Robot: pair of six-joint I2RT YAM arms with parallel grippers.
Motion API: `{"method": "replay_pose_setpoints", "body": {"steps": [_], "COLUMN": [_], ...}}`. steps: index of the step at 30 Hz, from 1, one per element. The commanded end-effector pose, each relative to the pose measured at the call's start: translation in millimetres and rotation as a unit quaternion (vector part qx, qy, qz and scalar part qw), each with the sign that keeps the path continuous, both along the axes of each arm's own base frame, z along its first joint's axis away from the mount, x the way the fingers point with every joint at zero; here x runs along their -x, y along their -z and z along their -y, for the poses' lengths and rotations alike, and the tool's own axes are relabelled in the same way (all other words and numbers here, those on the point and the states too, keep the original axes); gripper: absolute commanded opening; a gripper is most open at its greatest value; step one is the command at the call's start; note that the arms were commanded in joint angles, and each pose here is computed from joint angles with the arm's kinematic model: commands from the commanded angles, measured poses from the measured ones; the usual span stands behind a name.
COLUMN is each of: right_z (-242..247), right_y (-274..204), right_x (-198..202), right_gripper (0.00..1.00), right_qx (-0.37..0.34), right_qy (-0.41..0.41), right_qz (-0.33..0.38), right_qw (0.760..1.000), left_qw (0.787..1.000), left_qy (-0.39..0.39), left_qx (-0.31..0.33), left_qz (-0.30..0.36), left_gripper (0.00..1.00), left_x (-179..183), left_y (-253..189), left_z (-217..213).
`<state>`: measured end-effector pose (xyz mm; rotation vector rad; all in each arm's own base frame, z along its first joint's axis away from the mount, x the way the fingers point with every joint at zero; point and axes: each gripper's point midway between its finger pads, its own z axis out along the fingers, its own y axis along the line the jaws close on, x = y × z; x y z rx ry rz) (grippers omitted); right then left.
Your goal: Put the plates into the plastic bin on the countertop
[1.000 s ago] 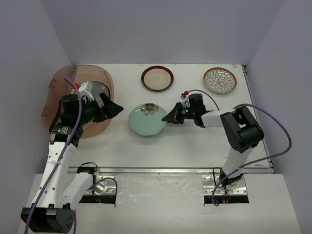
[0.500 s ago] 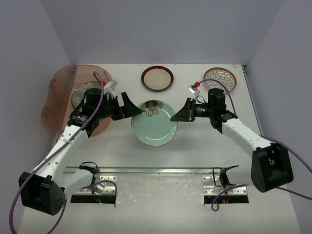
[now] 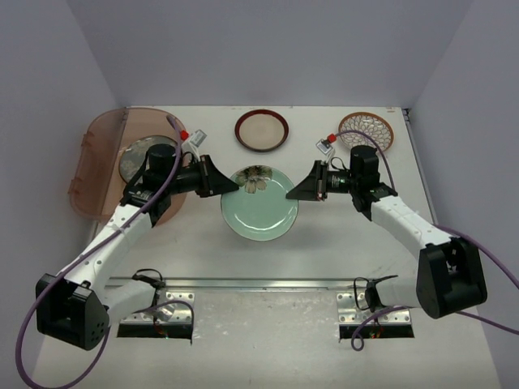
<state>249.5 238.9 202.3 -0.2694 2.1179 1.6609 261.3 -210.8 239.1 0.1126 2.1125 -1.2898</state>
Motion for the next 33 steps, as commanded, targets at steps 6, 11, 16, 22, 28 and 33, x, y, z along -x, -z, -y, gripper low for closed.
{"method": "replay_pose_setpoints", "body": {"steps": [6,11,16,22,28,33], "right_z": [8,33,67,71,70,67], "right_y": [-37,-22,13,18,17,15], "right_x": [-13,-24,-32,-17,-7,-2], "right_gripper": [0.53,0.99,0.99,0.99,0.99,0.99], "right_qx": [-0.052,-0.044,0.008,0.026,0.02,0.002], "right_qy": [0.001,0.053,0.141,0.136,0.127,0.113], "right_qz": [0.068,0.051,0.013,0.034,0.053,0.059], "right_qw": [0.996,0.996,0.99,0.99,0.99,0.992], "left_qw": [0.995,0.978,0.923,0.768,0.742,0.752], "left_qy": [-0.038,-0.148,-0.372,-0.639,-0.669,-0.657], "left_qx": [0.088,0.129,0.094,0.041,0.019,0.016], "left_qz": [0.034,0.066,0.037,-0.008,-0.029,-0.054], "left_gripper": [0.0,0.0,0.0,0.0,0.0,0.0], "left_x": [-22,-59,-91,-92,-120,-156], "left_y": [-57,-109,-114,-74,-46,-12], "left_z": [-10,-79,-185,-329,-363,-376]}}
